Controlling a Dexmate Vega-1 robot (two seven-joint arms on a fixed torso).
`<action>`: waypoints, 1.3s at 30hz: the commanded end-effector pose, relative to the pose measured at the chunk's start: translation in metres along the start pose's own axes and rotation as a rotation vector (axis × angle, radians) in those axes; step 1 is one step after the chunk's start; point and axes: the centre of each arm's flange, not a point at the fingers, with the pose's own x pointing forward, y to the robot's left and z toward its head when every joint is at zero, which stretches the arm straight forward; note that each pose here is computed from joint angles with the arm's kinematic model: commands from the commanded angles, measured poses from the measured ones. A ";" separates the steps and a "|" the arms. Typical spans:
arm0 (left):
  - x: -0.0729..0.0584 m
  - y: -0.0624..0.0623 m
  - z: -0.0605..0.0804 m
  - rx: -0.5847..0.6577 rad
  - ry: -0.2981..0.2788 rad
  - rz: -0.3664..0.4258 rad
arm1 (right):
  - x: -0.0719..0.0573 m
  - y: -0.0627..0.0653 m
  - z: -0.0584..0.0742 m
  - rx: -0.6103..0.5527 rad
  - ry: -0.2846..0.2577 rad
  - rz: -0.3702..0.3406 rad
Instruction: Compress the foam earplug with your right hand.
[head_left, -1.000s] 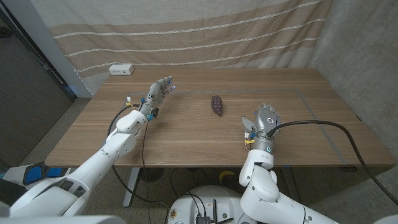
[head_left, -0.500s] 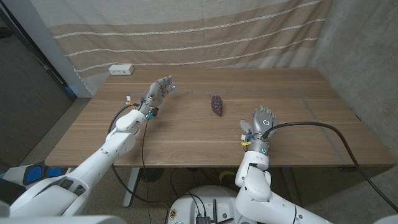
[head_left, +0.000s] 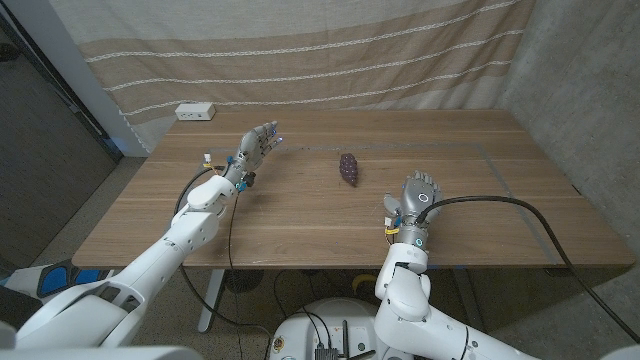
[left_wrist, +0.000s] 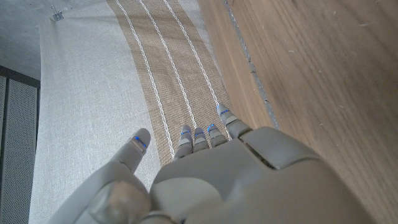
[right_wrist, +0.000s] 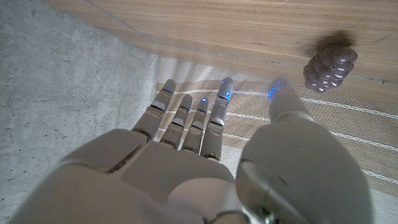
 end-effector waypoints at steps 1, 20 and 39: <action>0.002 -0.002 -0.002 -0.005 0.005 0.003 | 0.001 0.010 0.000 -0.024 0.008 0.028; 0.001 -0.002 -0.002 -0.004 0.006 0.002 | 0.001 0.026 0.001 -0.056 -0.003 0.036; -0.004 -0.002 0.000 0.003 0.009 0.006 | -0.002 0.042 0.003 -0.099 -0.015 0.043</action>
